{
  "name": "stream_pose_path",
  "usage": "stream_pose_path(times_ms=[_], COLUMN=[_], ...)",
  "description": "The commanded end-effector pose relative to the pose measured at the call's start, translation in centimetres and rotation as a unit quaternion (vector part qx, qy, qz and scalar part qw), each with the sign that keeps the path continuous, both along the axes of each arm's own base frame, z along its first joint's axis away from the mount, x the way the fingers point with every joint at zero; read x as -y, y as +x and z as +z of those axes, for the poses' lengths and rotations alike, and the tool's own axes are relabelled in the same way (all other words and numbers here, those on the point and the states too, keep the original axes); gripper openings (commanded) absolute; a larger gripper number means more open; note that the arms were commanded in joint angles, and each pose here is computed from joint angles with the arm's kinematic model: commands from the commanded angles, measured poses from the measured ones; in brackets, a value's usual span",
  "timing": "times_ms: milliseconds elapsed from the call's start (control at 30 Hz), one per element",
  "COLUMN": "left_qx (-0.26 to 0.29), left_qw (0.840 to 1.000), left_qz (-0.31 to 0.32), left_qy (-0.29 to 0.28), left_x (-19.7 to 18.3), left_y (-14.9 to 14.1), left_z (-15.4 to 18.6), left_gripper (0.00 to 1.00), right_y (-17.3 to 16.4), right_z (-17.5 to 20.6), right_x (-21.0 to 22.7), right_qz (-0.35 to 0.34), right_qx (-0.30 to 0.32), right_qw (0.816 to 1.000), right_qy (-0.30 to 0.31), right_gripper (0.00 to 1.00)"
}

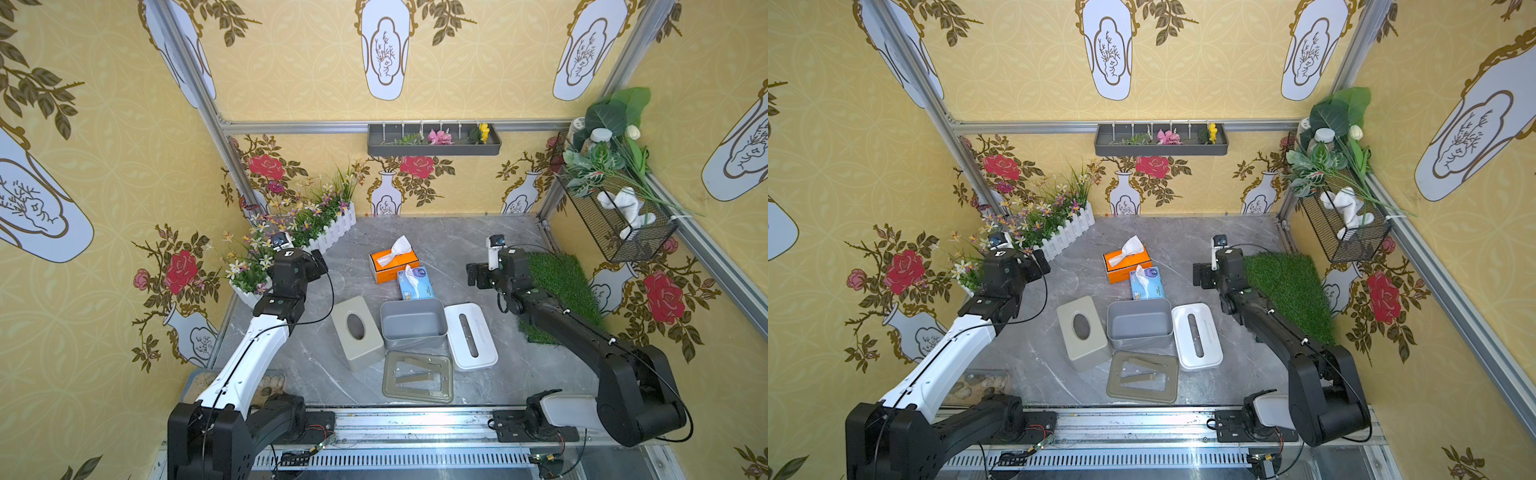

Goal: Put the tissue paper into the tissue box
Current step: Move the paper towel to the center of the board.

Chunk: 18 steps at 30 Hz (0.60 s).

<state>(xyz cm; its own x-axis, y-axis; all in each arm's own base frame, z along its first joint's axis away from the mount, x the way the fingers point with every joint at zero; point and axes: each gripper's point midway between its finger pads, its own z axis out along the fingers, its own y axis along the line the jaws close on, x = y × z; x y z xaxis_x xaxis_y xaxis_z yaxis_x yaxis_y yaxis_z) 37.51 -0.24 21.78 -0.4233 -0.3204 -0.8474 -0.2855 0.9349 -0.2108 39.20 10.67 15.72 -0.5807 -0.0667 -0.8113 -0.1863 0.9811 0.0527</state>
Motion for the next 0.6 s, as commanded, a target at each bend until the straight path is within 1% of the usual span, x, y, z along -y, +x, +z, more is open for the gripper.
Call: stream_pose_path(times_ms=[0,67,200,333,367,467,567], left_qx=[-0.12,-0.136,-0.162,-0.191,-0.199,-0.222,-0.244], left_qw=[0.992,0.988,0.982,0.972,0.967,0.954,0.939], left_qz=[-0.036,-0.061,-0.096,-0.133,-0.153,-0.192,-0.226], left_qy=[-0.032,-0.031,-0.018,0.018,0.035,0.064,0.086], left_x=[3.1,4.9,7.6,10.3,11.7,14.2,16.3], left_y=[-2.4,-2.4,-2.1,-1.8,-2.0,-1.8,-1.8], left_z=[-4.0,-4.1,-4.1,-4.6,-4.8,-5.6,-6.4], left_gripper=[1.0,1.0,1.0,0.99,0.99,0.97,0.94], right_y=[-2.7,-3.5,-4.8,-6.1,-6.3,-6.8,-7.0], right_z=[-2.7,-3.0,-3.4,-4.5,-4.7,-5.2,-5.3], right_x=[-3.1,-4.9,-6.7,-6.5,-6.4,-6.1,-5.5], right_qz=[0.049,0.072,0.078,0.068,0.064,0.056,0.047], right_qx=[-0.096,-0.117,-0.144,-0.175,-0.182,-0.199,-0.212], right_qw=[0.994,0.99,0.986,0.982,0.981,0.978,0.973], right_qy=[0.0,0.008,0.027,0.03,0.03,0.039,0.075], right_gripper=[0.97,0.97,0.97,0.98,0.98,0.98,0.99])
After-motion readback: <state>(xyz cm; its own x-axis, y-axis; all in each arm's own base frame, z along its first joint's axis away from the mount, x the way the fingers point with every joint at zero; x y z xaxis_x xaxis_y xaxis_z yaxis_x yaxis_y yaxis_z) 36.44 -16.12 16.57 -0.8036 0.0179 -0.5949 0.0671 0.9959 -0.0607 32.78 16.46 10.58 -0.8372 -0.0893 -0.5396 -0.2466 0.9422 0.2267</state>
